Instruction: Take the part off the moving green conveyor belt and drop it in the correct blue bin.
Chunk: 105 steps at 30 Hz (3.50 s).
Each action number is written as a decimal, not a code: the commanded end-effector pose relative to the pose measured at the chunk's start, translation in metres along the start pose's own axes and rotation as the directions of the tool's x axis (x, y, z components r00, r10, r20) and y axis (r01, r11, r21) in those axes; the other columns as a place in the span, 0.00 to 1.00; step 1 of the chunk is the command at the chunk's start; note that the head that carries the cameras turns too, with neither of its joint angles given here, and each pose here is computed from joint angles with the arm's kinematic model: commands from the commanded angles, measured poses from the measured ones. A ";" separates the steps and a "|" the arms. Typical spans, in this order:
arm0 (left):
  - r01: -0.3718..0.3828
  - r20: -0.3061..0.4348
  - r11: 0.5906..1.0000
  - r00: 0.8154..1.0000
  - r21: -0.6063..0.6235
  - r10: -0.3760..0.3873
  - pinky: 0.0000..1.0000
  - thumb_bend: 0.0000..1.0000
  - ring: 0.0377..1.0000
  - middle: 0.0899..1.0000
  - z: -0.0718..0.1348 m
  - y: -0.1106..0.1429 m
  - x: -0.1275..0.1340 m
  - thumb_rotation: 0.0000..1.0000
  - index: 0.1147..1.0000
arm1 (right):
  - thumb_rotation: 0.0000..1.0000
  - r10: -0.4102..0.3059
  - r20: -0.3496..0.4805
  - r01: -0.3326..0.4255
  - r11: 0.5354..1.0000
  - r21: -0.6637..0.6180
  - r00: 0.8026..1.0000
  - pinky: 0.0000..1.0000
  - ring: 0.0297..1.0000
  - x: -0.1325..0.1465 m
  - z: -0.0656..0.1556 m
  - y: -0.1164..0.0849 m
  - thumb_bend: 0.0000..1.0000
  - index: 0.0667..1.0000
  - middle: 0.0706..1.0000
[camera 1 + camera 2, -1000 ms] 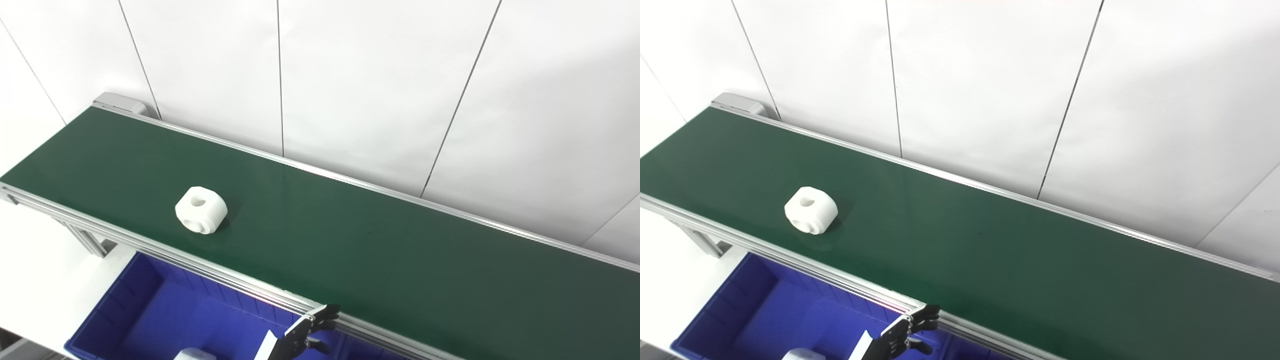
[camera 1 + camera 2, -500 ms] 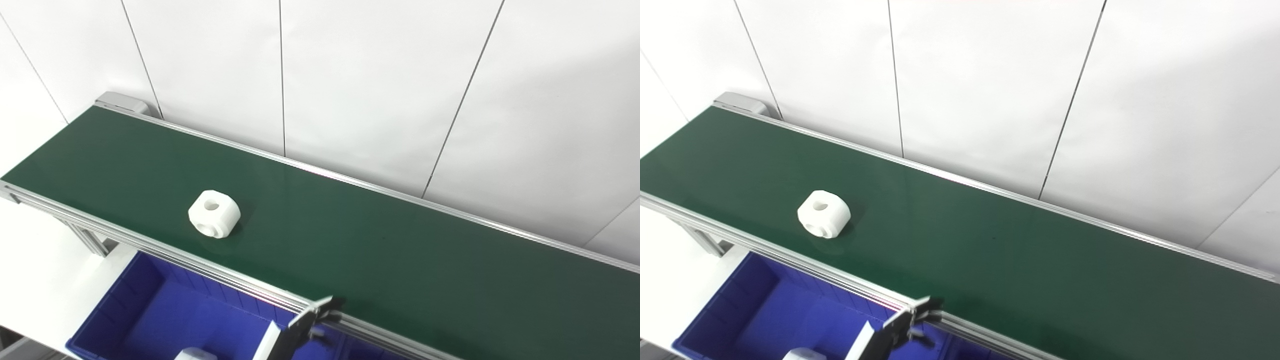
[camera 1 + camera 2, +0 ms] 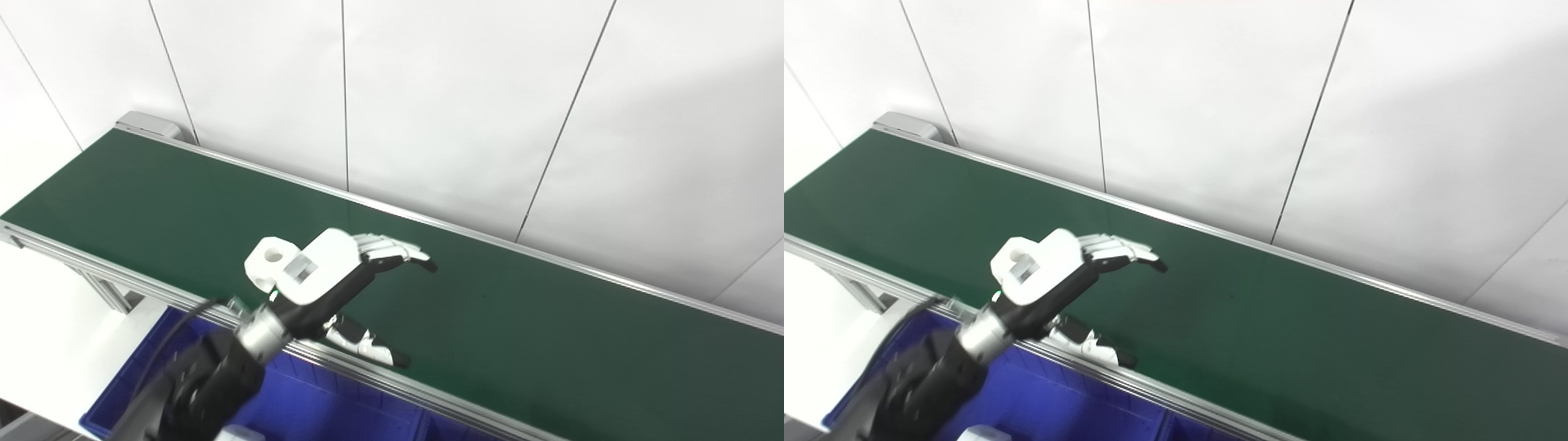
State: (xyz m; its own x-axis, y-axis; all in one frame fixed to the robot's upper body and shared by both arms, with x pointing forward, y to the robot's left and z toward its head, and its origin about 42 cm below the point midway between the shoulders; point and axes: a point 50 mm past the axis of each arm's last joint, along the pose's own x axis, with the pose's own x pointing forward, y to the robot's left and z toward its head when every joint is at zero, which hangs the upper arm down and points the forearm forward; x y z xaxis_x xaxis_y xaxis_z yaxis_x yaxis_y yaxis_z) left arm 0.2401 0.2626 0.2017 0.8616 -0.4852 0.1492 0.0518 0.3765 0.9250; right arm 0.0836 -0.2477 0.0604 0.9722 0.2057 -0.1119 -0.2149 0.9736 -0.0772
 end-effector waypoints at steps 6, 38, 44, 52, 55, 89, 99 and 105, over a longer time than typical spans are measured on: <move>0.116 -0.130 0.972 0.987 0.205 -0.090 0.77 1.00 0.78 0.79 -0.067 0.028 0.019 0.20 0.74 | 1.00 0.000 0.035 0.000 1.000 -0.017 0.999 1.00 1.00 0.003 0.010 -0.002 0.95 1.00 1.00; 0.319 -0.329 0.943 0.905 0.099 -0.271 0.72 0.99 0.74 0.73 -0.138 -0.025 -0.008 0.27 0.69 | 1.00 0.025 0.033 -0.026 0.999 0.020 0.999 1.00 1.00 -0.003 0.018 0.000 0.82 1.00 1.00; 0.097 -0.270 0.991 0.956 -0.093 -0.119 0.44 0.54 0.47 0.47 -0.130 -0.050 -0.005 0.03 0.43 | 1.00 0.024 0.033 -0.025 0.999 0.020 0.999 1.00 1.00 -0.004 0.019 0.001 0.83 1.00 1.00; -0.060 -0.286 0.963 0.958 -0.264 -0.019 0.41 0.52 0.43 0.43 -0.114 -0.060 -0.002 0.00 0.42 | 1.00 0.022 0.032 -0.023 1.000 0.021 0.999 1.00 1.00 -0.002 0.021 0.005 0.84 1.00 1.00; -0.104 -0.302 0.949 0.953 -0.297 0.010 0.42 0.52 0.44 0.43 -0.112 -0.060 -0.003 0.00 0.42 | 1.00 0.023 0.034 -0.024 1.000 0.017 0.999 1.00 1.00 -0.002 0.021 0.006 0.85 1.00 1.00; 0.429 0.011 0.898 0.903 -0.096 -0.430 0.47 0.52 0.46 0.44 0.005 -0.034 -0.116 0.00 0.42 | 1.00 0.041 0.059 -0.040 0.999 -0.021 0.997 0.86 0.92 0.019 0.059 -0.016 0.88 0.96 0.95; 0.437 -0.068 0.899 0.897 -0.013 -0.437 0.77 0.89 0.77 0.78 0.019 -0.041 -0.116 0.61 0.74 | 1.00 0.048 0.057 -0.047 0.999 -0.011 0.997 0.85 0.92 0.017 0.059 -0.008 0.90 0.95 0.95; 0.389 -0.048 0.917 0.918 -0.085 -0.393 0.76 0.89 0.77 0.79 0.042 -0.039 -0.117 0.59 0.76 | 0.99 0.046 0.053 -0.046 0.999 -0.002 0.998 0.84 0.92 0.014 0.060 -0.007 0.89 0.96 0.96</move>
State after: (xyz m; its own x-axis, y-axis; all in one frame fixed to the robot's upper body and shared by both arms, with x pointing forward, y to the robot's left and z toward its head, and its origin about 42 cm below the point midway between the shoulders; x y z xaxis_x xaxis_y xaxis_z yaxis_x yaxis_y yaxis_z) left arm 0.1189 0.2724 0.1535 0.7853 -0.5518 -0.2806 0.4496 0.1968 0.8713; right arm 0.1049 -0.2475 0.1101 0.9635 0.2511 -0.0924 -0.2590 0.9620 -0.0861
